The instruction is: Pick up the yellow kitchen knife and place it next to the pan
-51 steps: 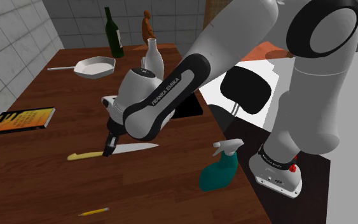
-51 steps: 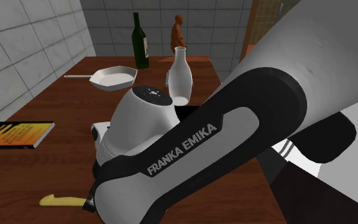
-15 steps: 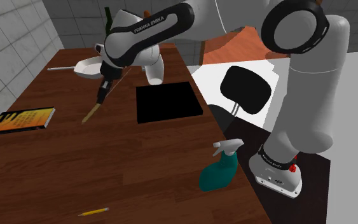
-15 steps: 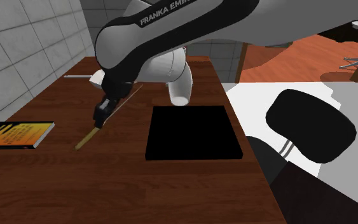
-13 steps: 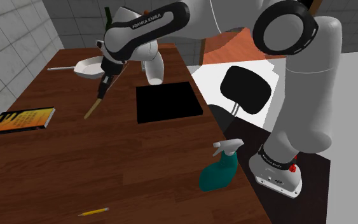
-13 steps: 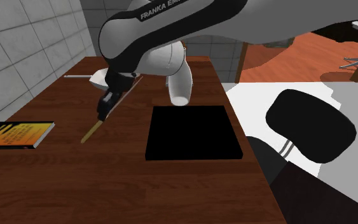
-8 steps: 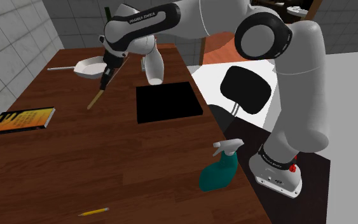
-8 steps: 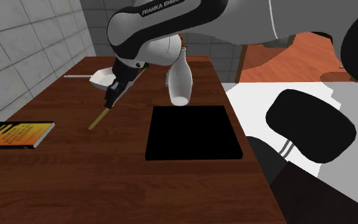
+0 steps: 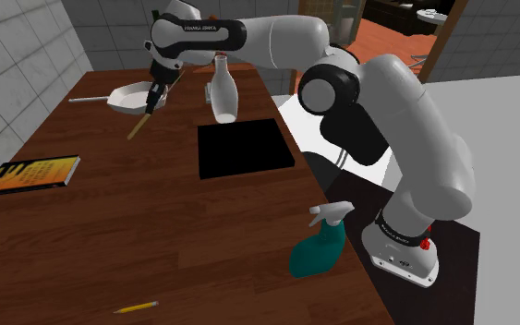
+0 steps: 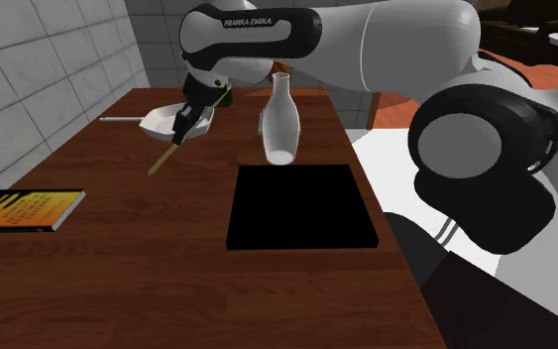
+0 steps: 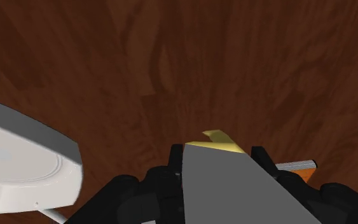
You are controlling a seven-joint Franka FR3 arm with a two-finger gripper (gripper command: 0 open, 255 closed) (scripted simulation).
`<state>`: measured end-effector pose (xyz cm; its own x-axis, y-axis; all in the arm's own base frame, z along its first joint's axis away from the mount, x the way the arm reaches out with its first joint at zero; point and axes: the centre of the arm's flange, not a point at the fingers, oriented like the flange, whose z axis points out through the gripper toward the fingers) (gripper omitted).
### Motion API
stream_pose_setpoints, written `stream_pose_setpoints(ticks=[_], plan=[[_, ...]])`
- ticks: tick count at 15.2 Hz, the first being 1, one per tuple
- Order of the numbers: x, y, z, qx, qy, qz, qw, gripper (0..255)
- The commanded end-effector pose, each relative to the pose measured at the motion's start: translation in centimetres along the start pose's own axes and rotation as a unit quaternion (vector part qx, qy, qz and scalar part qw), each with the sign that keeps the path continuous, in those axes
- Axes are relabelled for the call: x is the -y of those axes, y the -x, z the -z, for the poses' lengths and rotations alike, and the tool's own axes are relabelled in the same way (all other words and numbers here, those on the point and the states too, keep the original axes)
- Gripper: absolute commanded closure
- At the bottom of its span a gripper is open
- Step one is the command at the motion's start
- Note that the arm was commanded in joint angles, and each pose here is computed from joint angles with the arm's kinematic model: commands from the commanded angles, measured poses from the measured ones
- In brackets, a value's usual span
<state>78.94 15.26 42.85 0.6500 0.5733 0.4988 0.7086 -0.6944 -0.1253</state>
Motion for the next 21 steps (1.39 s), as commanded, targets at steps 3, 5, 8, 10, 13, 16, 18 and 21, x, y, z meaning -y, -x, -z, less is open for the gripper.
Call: stream_pose_setpoints(ticks=[3,5,8,10,13,16,18,21], plan=[[-2.7,0.3,-0.8,0.001,0.000,0.001,1.0000,255],[-2.8,0.8,-1.7,0.001,0.000,0.001,1.0000,255],[-3.0,1.6,-3.1,0.001,0.000,0.001,1.0000,255],[-3.2,2.1,-4.0,0.001,0.000,0.001,1.0000,255],[-3.4,2.9,-5.3,0.001,0.000,0.001,1.0000,255],[-3.6,3.7,-6.7,0.001,0.000,0.001,1.0000,255],[-3.7,4.3,-7.6,0.001,0.000,0.001,1.0000,255],[-3.8,4.8,-8.6,0.001,0.000,0.001,1.0000,255]])
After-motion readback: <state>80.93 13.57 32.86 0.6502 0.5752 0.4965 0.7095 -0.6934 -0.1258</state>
